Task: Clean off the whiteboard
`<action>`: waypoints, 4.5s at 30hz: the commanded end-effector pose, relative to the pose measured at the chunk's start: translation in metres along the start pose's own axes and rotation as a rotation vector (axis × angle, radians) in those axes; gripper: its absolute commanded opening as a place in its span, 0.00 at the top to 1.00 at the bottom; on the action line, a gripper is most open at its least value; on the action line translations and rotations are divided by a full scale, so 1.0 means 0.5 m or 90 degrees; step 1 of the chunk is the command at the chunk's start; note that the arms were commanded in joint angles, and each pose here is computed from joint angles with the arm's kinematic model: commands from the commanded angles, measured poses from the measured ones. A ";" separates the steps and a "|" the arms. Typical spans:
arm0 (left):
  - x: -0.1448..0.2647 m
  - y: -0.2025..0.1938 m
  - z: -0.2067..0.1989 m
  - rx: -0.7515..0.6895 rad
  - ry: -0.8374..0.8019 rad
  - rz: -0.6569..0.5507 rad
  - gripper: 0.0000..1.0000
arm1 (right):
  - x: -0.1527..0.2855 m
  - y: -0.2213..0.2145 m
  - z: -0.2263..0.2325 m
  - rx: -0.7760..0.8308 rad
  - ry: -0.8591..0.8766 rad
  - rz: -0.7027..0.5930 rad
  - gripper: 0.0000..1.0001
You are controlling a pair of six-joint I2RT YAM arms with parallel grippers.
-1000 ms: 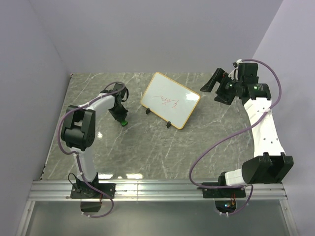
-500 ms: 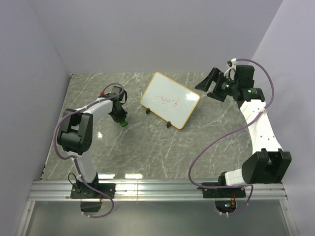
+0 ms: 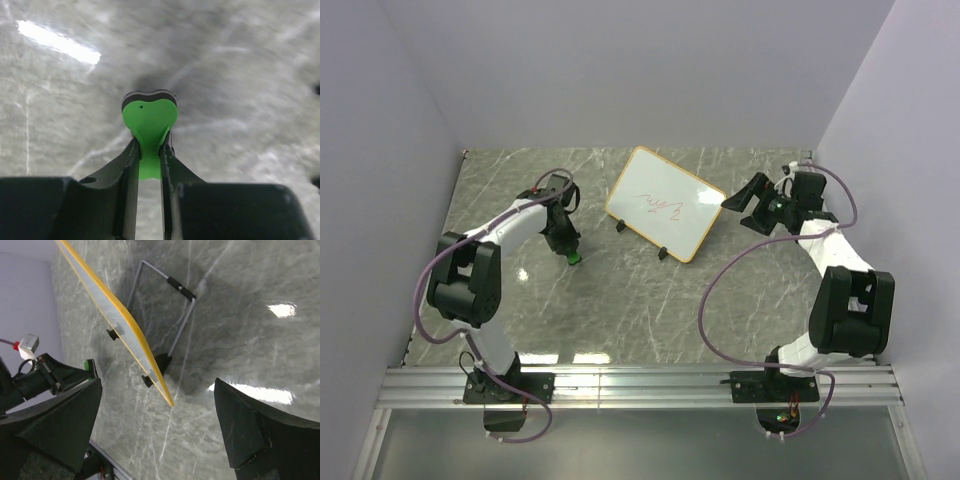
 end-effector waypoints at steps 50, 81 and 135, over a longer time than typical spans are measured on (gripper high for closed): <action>0.209 -0.248 -0.625 -0.295 -0.500 0.113 1.00 | -0.143 -0.048 0.111 0.120 0.137 0.060 1.00; 0.045 -0.211 -0.485 -0.337 -0.322 0.073 1.00 | -0.120 -0.066 0.111 0.130 0.107 0.084 1.00; 0.160 -0.254 -0.645 -0.255 -0.535 0.135 1.00 | -0.105 -0.122 0.111 0.138 0.108 0.108 1.00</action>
Point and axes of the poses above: each gripper's point midway between its finger pads, its own x axis back along the fingers, its own z axis along the line the jaws close on, y = z × x, the point moved 1 cm from there along x, back along the fingers, and after that the axes turned 10 degrees about x, right-handed, at the moved point
